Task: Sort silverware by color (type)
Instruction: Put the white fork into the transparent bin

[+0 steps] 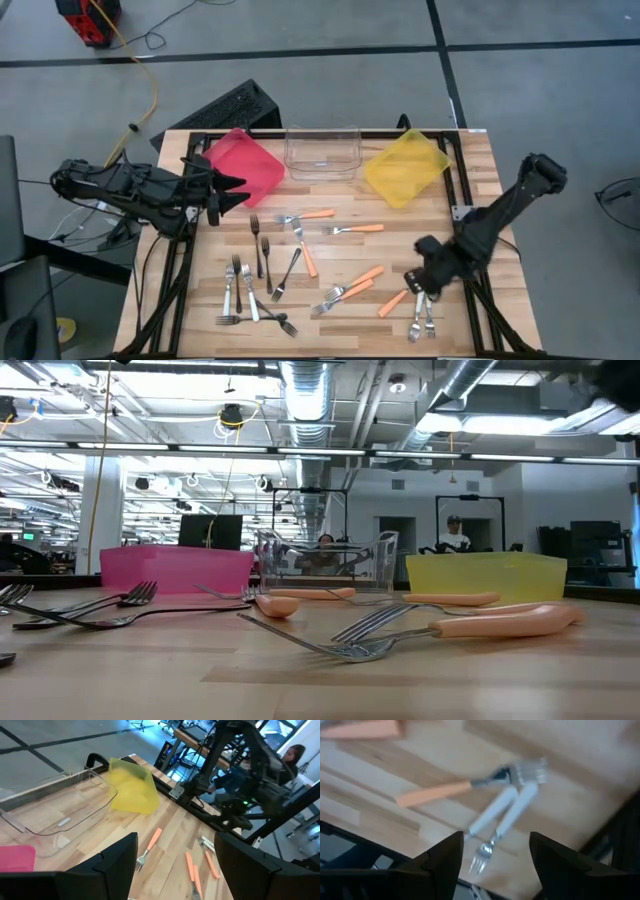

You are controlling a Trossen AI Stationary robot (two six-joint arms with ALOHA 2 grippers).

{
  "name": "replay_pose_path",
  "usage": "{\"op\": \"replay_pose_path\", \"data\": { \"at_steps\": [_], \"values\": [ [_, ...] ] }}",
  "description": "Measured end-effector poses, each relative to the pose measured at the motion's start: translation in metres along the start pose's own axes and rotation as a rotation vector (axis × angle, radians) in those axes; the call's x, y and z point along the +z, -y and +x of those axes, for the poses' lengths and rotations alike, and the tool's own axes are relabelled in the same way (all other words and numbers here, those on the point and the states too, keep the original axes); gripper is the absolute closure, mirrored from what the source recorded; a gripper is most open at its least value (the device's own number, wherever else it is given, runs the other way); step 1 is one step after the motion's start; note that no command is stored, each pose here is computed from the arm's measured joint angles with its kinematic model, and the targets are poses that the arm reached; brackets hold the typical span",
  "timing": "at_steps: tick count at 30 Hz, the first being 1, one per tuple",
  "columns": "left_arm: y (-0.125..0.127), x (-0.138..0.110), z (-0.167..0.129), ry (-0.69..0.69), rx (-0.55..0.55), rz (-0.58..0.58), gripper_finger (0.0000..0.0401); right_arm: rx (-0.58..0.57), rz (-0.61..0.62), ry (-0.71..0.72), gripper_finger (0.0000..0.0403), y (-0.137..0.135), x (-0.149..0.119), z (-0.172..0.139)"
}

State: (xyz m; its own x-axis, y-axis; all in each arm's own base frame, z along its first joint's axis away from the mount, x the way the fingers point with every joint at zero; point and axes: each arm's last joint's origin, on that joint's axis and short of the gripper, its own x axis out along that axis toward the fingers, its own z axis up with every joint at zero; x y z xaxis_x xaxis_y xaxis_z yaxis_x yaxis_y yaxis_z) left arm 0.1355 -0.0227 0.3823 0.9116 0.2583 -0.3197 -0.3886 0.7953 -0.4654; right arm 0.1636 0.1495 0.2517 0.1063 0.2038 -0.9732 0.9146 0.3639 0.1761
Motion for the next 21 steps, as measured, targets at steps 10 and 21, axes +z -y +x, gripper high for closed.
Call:
{"op": "replay_pose_path", "data": {
  "at_steps": [10,21],
  "values": [
    [0.005,-0.005,0.012,-0.022,0.032,0.018,0.0154,-0.08,0.124,-0.008,0.0149,0.012,-0.041,0.018],
    [0.007,-0.006,0.019,-0.027,0.053,0.019,0.0154,-0.107,0.076,-0.001,0.0149,-0.006,-0.063,0.066]
  ]
}}
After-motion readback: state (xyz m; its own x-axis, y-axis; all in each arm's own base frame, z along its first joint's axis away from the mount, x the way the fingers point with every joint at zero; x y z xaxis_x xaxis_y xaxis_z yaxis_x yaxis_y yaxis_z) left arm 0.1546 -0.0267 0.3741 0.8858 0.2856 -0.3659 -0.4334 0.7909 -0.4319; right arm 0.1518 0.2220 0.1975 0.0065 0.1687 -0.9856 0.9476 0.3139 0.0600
